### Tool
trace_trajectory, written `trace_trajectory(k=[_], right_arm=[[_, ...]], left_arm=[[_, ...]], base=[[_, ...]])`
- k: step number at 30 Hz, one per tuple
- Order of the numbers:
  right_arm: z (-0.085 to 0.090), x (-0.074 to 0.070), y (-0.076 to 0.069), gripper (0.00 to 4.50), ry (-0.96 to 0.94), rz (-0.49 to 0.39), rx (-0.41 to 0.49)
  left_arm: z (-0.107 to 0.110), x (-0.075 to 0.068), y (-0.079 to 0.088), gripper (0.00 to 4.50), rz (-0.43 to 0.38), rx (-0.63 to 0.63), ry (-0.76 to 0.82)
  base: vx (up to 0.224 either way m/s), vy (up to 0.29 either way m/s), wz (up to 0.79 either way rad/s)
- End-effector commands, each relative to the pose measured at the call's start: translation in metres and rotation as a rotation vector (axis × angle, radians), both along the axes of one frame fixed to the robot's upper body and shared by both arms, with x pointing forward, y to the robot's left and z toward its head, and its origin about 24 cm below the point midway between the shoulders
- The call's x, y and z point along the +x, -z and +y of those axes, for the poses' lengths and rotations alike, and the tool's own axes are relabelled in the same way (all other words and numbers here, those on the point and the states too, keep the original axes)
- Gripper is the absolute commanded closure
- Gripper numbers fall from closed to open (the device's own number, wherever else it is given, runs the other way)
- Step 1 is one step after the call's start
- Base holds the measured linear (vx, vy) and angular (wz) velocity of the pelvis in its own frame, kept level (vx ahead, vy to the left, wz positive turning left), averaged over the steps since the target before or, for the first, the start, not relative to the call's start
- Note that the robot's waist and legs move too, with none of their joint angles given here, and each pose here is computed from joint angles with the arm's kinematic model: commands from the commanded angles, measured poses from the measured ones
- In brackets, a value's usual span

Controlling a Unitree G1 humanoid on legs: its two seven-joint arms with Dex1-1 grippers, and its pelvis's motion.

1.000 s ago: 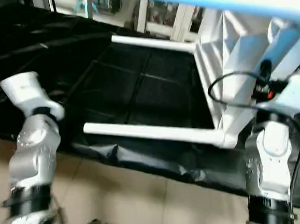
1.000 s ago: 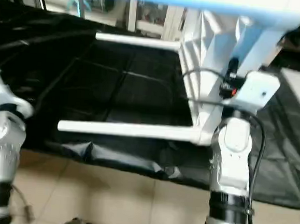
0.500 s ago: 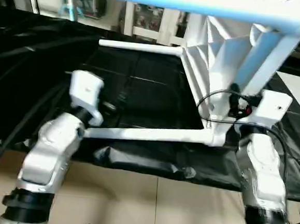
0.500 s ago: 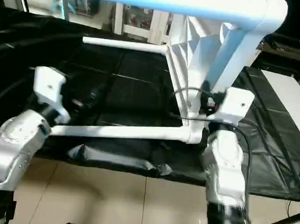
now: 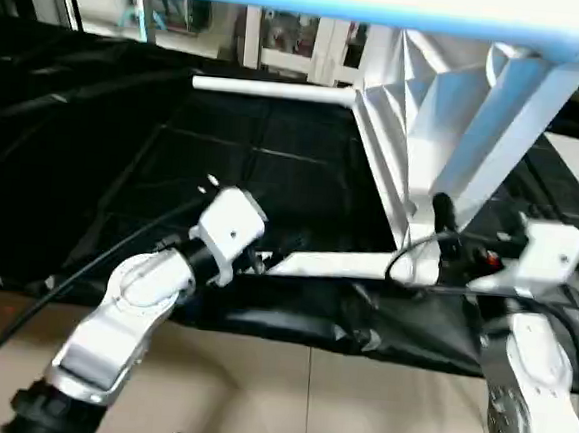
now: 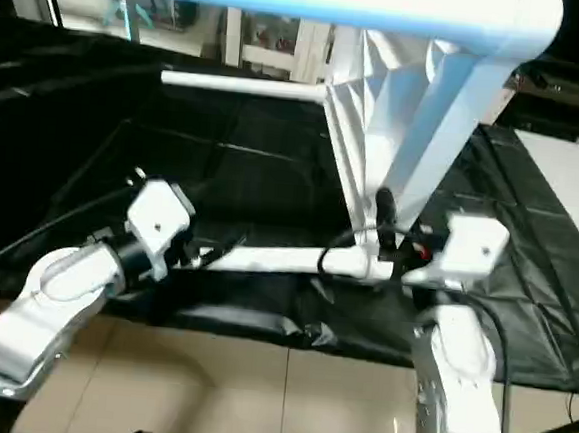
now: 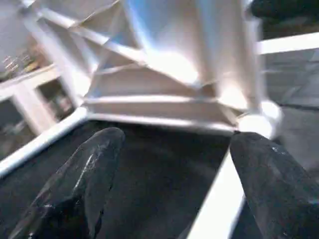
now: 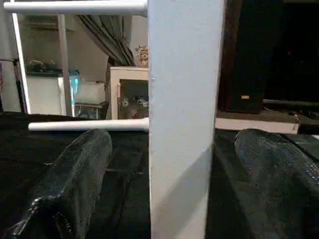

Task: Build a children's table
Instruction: Flip table

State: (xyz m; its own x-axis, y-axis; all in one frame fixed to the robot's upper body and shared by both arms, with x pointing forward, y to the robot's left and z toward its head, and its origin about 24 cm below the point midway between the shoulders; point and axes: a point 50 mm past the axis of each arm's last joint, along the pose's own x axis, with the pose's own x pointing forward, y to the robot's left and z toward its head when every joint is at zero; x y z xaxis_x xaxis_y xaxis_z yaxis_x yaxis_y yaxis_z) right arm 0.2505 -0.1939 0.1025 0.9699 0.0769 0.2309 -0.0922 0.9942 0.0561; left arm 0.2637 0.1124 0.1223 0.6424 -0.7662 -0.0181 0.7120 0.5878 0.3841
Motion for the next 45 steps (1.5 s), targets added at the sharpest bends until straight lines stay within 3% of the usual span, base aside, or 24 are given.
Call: trace_trajectory(k=[1, 3, 5, 10, 13, 16, 19, 22, 28, 30, 35, 38, 43, 45], right_arm=[[0.005, -0.009, -0.002, 0.19, -0.119, -0.003, -0.019], [0.006, -0.010, -0.001, 0.19, -0.142, 0.000, -0.022], [0.014, -0.010, 0.001, 0.19, -0.247, 0.013, -0.024], [0.023, -0.004, 0.008, 0.19, -0.342, 0.055, -0.027], [0.025, 0.001, 0.009, 0.19, -0.352, 0.057, -0.020], [0.025, 0.003, 0.008, 0.19, -0.352, 0.057, -0.008], [0.029, 0.007, 0.007, 0.19, -0.372, 0.051, 0.016], [0.033, 0.008, 0.007, 0.19, -0.391, 0.049, 0.024], [0.038, 0.006, 0.009, 0.19, -0.406, 0.051, 0.032], [0.038, 0.006, 0.009, 0.19, -0.405, 0.051, 0.033], [0.036, 0.005, 0.008, 0.19, -0.381, 0.045, 0.041], [0.036, 0.005, 0.007, 0.19, -0.377, 0.041, 0.042], [0.036, 0.004, 0.007, 0.19, -0.373, 0.035, 0.045], [0.037, 0.001, 0.011, 0.19, -0.381, 0.053, 0.057]], left_arm=[[0.000, -0.019, -0.024, 0.63, 0.074, -0.074, 0.193], [0.000, -0.022, -0.026, 0.63, 0.092, -0.085, 0.219], [0.002, -0.024, -0.053, 0.63, 0.042, -0.141, 0.291], [-0.005, -0.025, -0.085, 0.63, -0.012, -0.189, 0.416], [0.001, -0.015, -0.114, 0.63, -0.100, -0.269, 0.407], [0.004, -0.011, -0.123, 0.63, -0.131, -0.297, 0.394], [0.018, 0.007, -0.157, 0.63, -0.239, -0.422, 0.344], [0.025, 0.020, -0.173, 0.63, -0.298, -0.465, 0.306], [0.036, 0.051, -0.182, 0.63, -0.315, -0.533, 0.183], [0.037, 0.053, -0.182, 0.63, -0.315, -0.534, 0.172], [0.051, 0.096, -0.167, 0.63, -0.290, -0.436, -0.159], [0.054, 0.101, -0.166, 0.63, -0.298, -0.436, -0.222], [0.049, 0.096, -0.175, 0.63, -0.369, -0.474, -0.205], [0.033, 0.074, -0.173, 0.63, -0.366, -0.477, -0.016]], base=[[0.000, 0.000, 0.00], [0.000, 0.000, 0.00], [0.000, 0.000, 0.00], [0.000, 0.000, 0.00], [0.000, 0.000, 0.00], [0.000, 0.000, 0.00], [0.000, 0.000, 0.00], [0.000, 0.000, 0.00], [0.000, 0.000, 0.00], [0.000, 0.000, 0.00], [0.000, 0.000, 0.00], [-0.055, -0.023, 0.02], [-0.003, -0.041, -0.02], [0.190, -0.139, 0.01]])
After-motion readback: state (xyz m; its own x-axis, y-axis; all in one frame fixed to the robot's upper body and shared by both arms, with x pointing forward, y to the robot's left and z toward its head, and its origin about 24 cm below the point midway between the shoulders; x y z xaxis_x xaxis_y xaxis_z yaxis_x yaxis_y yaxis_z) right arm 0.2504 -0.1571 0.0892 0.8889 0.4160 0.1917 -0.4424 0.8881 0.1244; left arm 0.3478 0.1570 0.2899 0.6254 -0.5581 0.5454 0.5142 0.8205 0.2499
